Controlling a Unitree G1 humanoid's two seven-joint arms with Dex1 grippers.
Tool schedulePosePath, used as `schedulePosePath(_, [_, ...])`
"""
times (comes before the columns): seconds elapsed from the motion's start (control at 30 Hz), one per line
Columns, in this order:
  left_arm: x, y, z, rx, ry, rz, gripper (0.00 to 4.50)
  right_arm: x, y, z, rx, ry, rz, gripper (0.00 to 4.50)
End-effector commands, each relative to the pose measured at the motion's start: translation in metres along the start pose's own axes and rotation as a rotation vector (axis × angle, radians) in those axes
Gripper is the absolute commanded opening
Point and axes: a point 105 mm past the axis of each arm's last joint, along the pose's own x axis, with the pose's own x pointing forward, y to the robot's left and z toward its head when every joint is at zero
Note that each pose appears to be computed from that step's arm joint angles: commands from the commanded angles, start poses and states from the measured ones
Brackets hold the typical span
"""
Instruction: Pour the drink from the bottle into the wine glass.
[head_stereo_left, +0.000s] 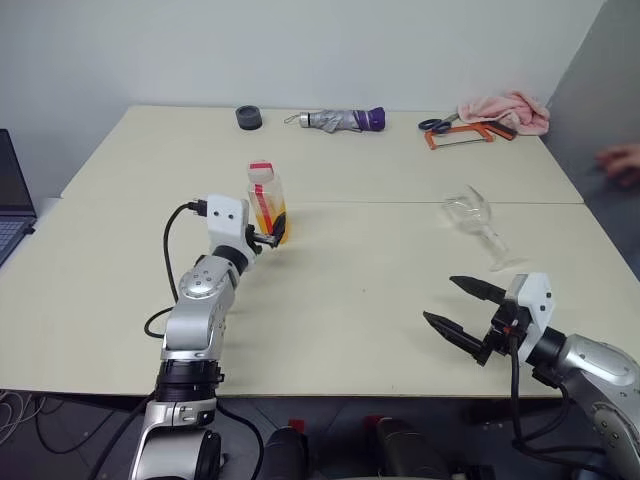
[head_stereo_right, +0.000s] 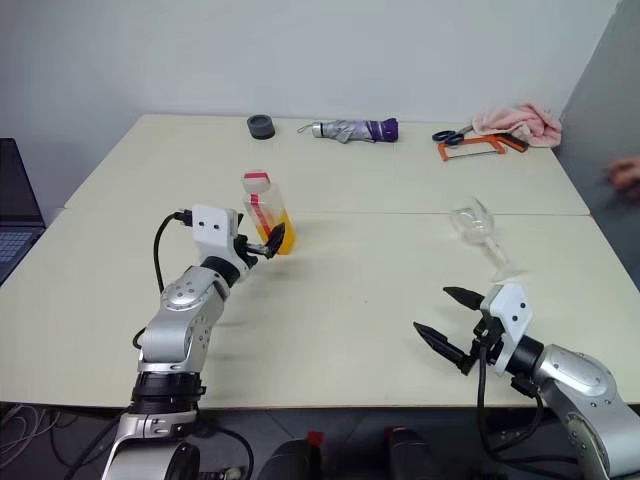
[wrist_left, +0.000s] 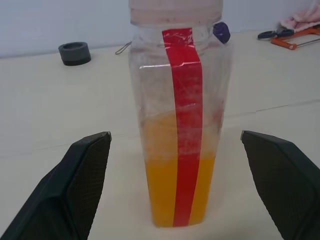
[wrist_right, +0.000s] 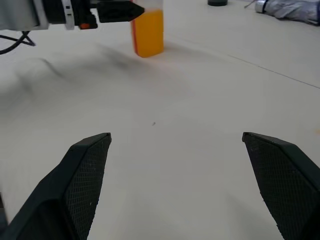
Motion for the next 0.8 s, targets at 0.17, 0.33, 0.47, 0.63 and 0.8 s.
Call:
schedulePosePath(0.17, [0.015,-0.004,0.015,-0.002,-0.031,-0.001,4.45,0.008,-0.002,0.007,-0.033,-0.078,0.001,4.5])
schedulePosePath(0.33, [0.024,-0.005,0.022,0.005,-0.047,-0.018,4.45,0.015,0.004,0.013,-0.024,-0.121,0.024,4.5])
schedulePosePath(0.47, [0.031,-0.008,0.028,0.008,-0.056,-0.033,4.45,0.022,0.008,0.016,-0.027,-0.13,0.045,4.5])
schedulePosePath(0.63, [0.037,-0.013,0.037,0.011,-0.073,-0.038,4.45,0.026,0.009,0.021,-0.033,-0.137,0.052,4.5])
schedulePosePath(0.8, [0.04,-0.011,0.04,0.015,-0.079,-0.018,4.45,0.029,0.011,0.029,-0.023,-0.153,0.067,4.5])
